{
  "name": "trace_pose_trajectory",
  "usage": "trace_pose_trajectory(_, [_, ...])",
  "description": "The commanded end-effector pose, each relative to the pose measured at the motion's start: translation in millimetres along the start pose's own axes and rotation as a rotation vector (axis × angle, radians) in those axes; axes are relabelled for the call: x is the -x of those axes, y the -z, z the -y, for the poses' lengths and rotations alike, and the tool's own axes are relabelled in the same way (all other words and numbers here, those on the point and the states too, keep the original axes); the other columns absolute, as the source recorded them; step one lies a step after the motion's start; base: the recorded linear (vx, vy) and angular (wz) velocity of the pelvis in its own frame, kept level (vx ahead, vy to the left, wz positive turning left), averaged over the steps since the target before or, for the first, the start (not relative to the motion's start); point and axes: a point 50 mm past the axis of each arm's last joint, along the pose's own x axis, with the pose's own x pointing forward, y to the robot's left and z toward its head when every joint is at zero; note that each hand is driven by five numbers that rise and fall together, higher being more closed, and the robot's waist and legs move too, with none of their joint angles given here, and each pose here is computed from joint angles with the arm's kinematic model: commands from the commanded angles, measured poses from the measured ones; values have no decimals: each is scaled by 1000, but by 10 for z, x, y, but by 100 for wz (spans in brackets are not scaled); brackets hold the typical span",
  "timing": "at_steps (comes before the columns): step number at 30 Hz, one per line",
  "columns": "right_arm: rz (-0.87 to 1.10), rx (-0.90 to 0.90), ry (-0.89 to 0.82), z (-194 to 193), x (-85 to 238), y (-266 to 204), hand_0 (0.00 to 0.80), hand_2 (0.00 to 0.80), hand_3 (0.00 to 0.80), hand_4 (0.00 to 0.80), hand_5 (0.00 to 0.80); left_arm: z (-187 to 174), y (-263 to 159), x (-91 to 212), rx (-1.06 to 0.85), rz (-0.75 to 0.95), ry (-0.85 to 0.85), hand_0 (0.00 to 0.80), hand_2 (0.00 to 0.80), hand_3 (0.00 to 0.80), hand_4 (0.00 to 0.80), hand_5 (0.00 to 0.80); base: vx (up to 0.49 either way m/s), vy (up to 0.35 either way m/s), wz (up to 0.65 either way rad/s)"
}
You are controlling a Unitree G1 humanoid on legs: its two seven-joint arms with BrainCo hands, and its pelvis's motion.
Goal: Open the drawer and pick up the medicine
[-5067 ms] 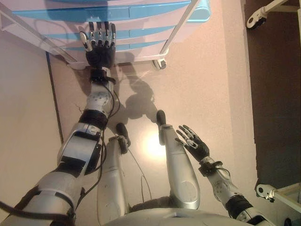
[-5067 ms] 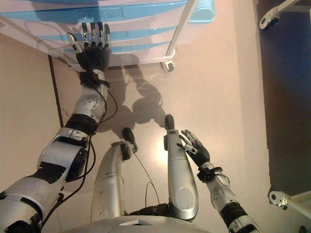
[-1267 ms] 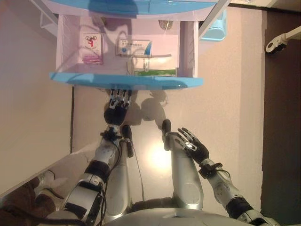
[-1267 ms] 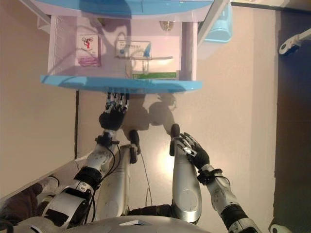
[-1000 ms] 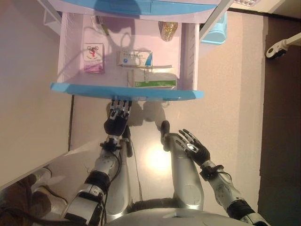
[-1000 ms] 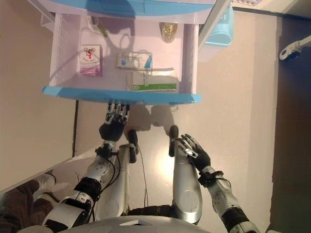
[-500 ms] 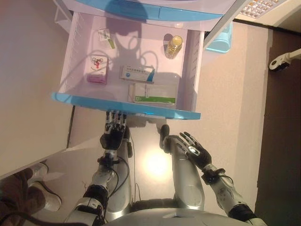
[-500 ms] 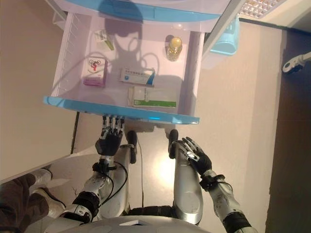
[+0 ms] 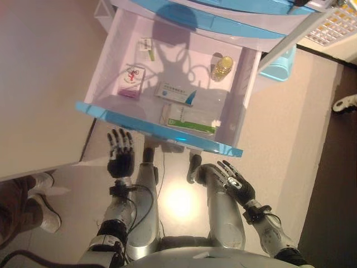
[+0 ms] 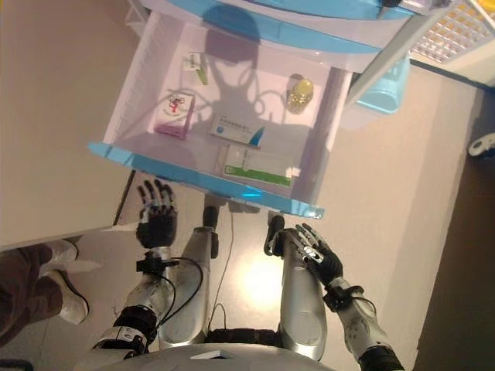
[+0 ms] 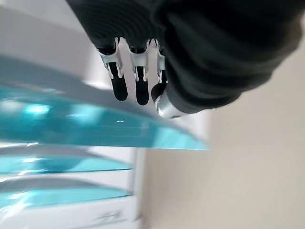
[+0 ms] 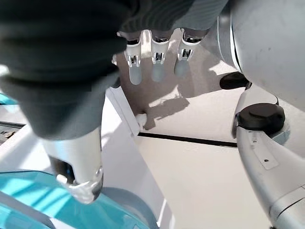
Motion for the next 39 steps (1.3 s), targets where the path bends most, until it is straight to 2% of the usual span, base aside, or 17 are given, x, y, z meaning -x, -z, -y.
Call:
trace_pose_trajectory(1, [12, -69, 3, -23, 194, 187, 0, 0, 0, 0, 0, -270, -315, 849, -61, 31, -335, 800, 800, 800, 800, 800, 0, -13, 19])
trace_pose_trajectory(4, [21, -71, 14, 2, 222, 192, 0, 0, 0, 0, 0, -342, -351, 956, -81, 18, -465, 800, 800, 800, 800, 800, 1, -7, 13])
trace_pose_trajectory(5, [26, -65, 29, 37, 245, 187, 0, 0, 0, 0, 0, -395, -361, 1049, -101, -12, -566, 800, 800, 800, 800, 800, 2, 11, 10])
trace_pose_trajectory(6, [30, -65, 39, 55, 258, 184, 0, 0, 0, 0, 0, -421, -373, 1105, -108, -19, -612, 693, 693, 693, 693, 693, 6, 22, 11])
trace_pose_trajectory(7, [35, -64, 48, 73, 268, 178, 0, 0, 0, 0, 0, -448, -381, 1161, -112, -30, -664, 0, 0, 0, 0, 0, 11, 28, 12])
trace_pose_trajectory(11, [54, -56, 74, 127, 307, 139, 0, 0, 0, 0, 0, -535, -422, 1444, -145, -90, -870, 0, 0, 0, 0, 0, 30, 46, 9])
trace_pose_trajectory(15, [68, -32, 106, 177, 340, 99, 0, 0, 0, 0, 0, -566, -512, 1644, -214, -111, -1005, 0, 0, 0, 0, 0, 49, 45, 1])
trace_pose_trajectory(18, [103, 13, 202, 260, 404, 40, 0, 0, 0, 0, 0, -548, -610, 1688, -276, -91, -1027, 0, 0, 0, 0, 0, 48, 44, -2])
trace_pose_trajectory(20, [132, 41, 364, 385, 479, -19, 0, 0, 0, 0, 0, -527, -686, 1691, -305, -75, -1030, 0, 0, 0, 0, 0, 40, 17, -3])
trace_pose_trajectory(22, [198, 37, 502, 508, 589, -118, 0, 0, 0, 0, 0, -503, -727, 1668, -368, -111, -1011, 0, 0, 0, 0, 0, 25, 4, -4])
trace_pose_trajectory(27, [299, 50, 706, 690, 835, -299, 0, 0, 0, 0, 0, -445, -726, 1572, -434, -172, -936, 0, 0, 0, 0, 0, 26, -20, -10])
trace_pose_trajectory(35, [511, 119, 866, 753, 1060, -714, 0, 0, 0, 0, 0, -361, -737, 1463, -516, -265, -881, 0, 0, 0, 0, 0, 40, -80, -16])
trace_pose_trajectory(39, [641, 279, 851, 636, 1111, -1090, 0, 0, 0, 0, 0, -346, -776, 1561, -543, -299, -910, 0, 0, 0, 0, 0, 67, -30, -14])
